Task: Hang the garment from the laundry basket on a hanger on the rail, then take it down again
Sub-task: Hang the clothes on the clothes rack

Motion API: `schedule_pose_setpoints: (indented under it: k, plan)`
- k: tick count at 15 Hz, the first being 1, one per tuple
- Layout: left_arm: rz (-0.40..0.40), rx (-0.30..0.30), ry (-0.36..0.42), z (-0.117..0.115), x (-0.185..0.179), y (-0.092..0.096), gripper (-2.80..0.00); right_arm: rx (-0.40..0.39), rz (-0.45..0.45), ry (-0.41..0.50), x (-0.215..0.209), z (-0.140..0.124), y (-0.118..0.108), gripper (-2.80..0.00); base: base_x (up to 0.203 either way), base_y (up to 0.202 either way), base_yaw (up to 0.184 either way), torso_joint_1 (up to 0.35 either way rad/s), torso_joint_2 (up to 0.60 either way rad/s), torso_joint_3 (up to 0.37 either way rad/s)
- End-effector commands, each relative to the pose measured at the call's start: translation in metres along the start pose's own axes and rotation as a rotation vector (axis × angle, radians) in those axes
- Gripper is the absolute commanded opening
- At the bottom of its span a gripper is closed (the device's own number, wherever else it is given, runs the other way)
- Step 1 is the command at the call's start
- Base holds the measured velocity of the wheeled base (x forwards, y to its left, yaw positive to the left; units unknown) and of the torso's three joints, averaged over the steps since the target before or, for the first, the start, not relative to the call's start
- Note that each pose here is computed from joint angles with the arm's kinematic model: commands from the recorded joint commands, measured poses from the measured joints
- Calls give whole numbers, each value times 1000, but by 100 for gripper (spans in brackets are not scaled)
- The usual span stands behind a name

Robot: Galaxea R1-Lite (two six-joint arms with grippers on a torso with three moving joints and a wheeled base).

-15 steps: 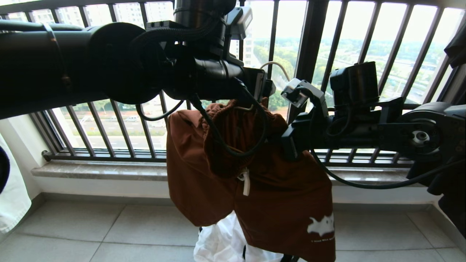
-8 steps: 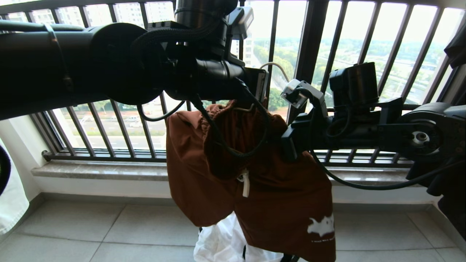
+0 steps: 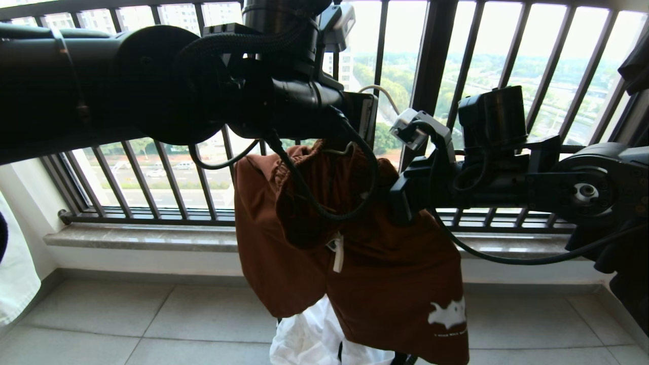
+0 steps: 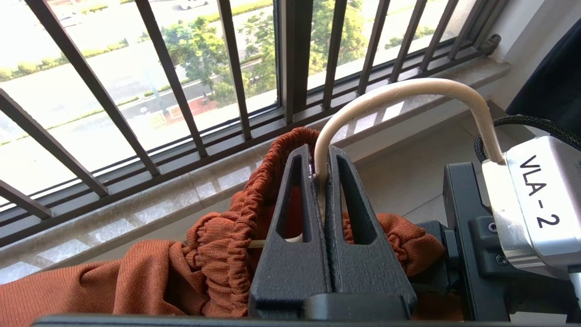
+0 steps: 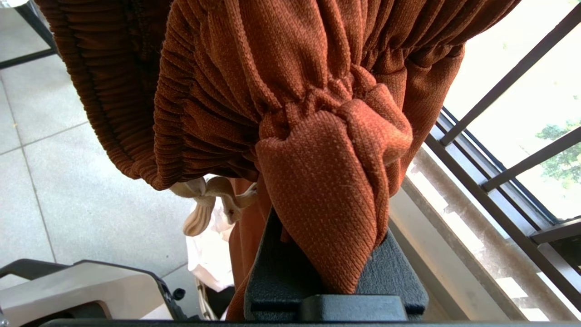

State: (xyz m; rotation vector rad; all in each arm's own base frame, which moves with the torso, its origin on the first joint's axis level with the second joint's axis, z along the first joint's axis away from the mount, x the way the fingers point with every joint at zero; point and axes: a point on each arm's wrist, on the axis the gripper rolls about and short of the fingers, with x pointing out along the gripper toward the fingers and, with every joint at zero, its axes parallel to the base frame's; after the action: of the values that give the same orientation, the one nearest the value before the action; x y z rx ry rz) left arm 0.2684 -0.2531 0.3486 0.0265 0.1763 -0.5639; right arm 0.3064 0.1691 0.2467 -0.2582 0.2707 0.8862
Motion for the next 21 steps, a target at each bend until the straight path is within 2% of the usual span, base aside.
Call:
schedule_pose_setpoints:
  k: [1, 6, 7, 11, 14, 16, 19, 21]
  plan:
    - [4, -2, -6, 2, -2, 1, -280, 0, 3, 1, 0, 0, 0, -280, 0, 0, 0, 0, 0, 0]
    - [9, -1, -6, 2, -2, 2, -280, 0, 4, 4, 1, -1, 0, -280, 0, 0, 0, 0, 0, 0]
    - [9, -2, -8, 2, -2, 2, -280, 0, 5, 3, 1, -1, 0, 0, 0, 0, 0, 0, 0, 0]
    - [28, -3, -20, 6, -5, 10, -280, -1, 5, 5, 2, -2, 0, 0, 0, 0, 0, 0, 0, 0]
    - [47, -13, -48, 14, -13, 19, -280, -3, 4, 1, 0, 0, 0, 0, 0, 0, 0, 0, 0, 0]
    - [66, -25, -99, 18, -11, 26, -280, -5, 2, -8, -4, 2, 1, 0, 0, 0, 0, 0, 0, 0]
    - [88, -32, -113, 20, -11, 35, -280, -7, 2, -14, -9, 3, 3, 0, 0, 0, 0, 0, 0, 0]
    - [103, -61, -116, 21, -10, 41, -280, -9, 1, -25, -13, 6, 4, 0, 0, 0, 0, 0, 0, 0]
